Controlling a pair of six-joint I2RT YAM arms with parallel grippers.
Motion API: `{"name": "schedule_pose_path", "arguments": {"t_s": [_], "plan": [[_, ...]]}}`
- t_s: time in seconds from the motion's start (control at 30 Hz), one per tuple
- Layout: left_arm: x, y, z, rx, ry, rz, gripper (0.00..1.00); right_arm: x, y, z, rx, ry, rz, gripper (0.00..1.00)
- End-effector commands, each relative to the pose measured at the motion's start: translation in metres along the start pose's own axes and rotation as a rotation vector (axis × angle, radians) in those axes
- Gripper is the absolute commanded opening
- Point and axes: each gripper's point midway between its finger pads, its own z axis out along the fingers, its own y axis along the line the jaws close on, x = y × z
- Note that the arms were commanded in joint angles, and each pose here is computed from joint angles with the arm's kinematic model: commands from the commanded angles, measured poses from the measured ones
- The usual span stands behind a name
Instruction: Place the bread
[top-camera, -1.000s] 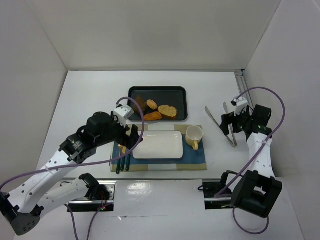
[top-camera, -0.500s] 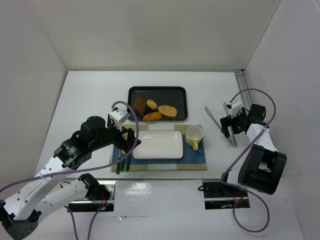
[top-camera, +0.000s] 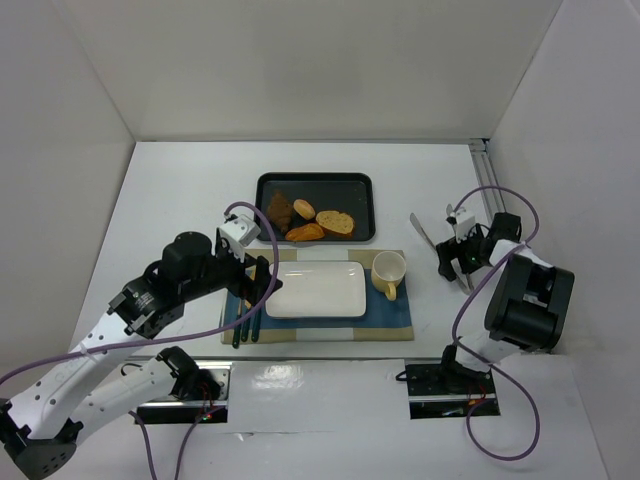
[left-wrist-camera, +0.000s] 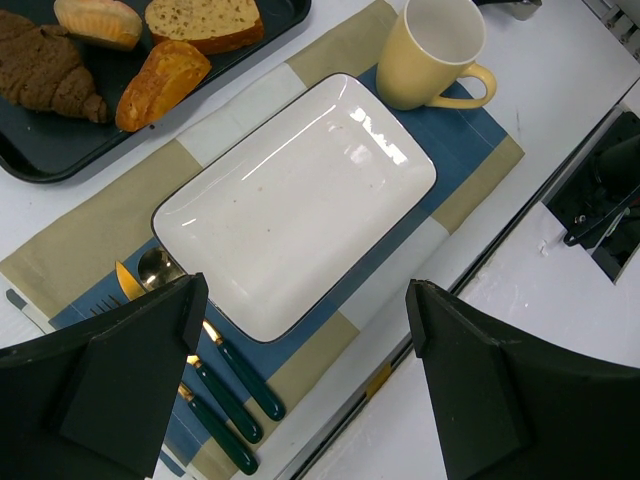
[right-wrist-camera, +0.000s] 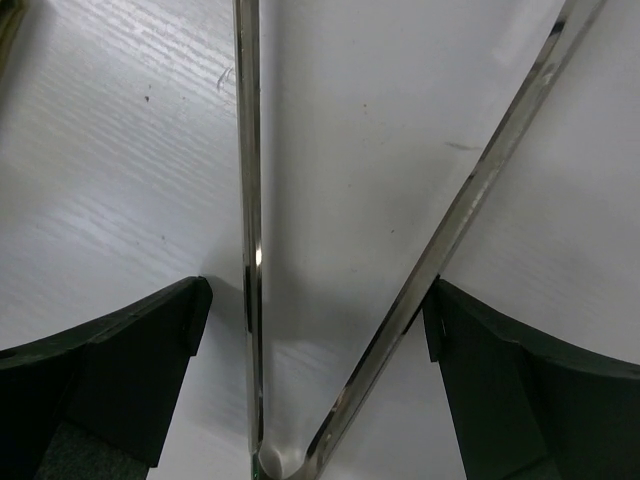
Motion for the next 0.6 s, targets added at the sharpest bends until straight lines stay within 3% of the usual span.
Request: {"name": "schedule_pose_path", "arguments": {"t_s": [0.0,0.1,0.23,0.37,0.4,0.5,0.57], "plan": [[-0.014,-0.008,-0.001,0.037,-0.051,0.002,1.00,-0.004,-0.016,0.006,0.046,-0.025,-0.035,1.00],[-0.014,-0.008,-0.001,0.037,-0.051,0.002,1.00,-0.001,-0.016,0.010,0.038,-0.017,-0.029,0.99],[-0.014,-0.008,-0.001,0.037,-0.051,0.002,1.00,0.004,-0.016,0.014,0.037,-0.003,-0.023,0.88],[-0.014,-0.007,-0.001,0.028,-0.053,0.002,1.00,0.007,-0.015,0.017,0.024,0.009,-0.014,0.56],[-0.014,-0.007,-0.001,0.028,-0.053,0.002,1.00,0.011,-0.013,0.018,0.011,0.021,-0.004,0.44],[-0.015,-0.005,0.000,0.019,-0.055,0.002,1.00,0.009,-0.013,0.015,0.000,0.021,0.009,0.31],[-0.015,-0.005,0.000,0.019,-0.055,0.002,1.00,0.006,-0.007,0.014,-0.035,0.012,0.020,0.18]]}}
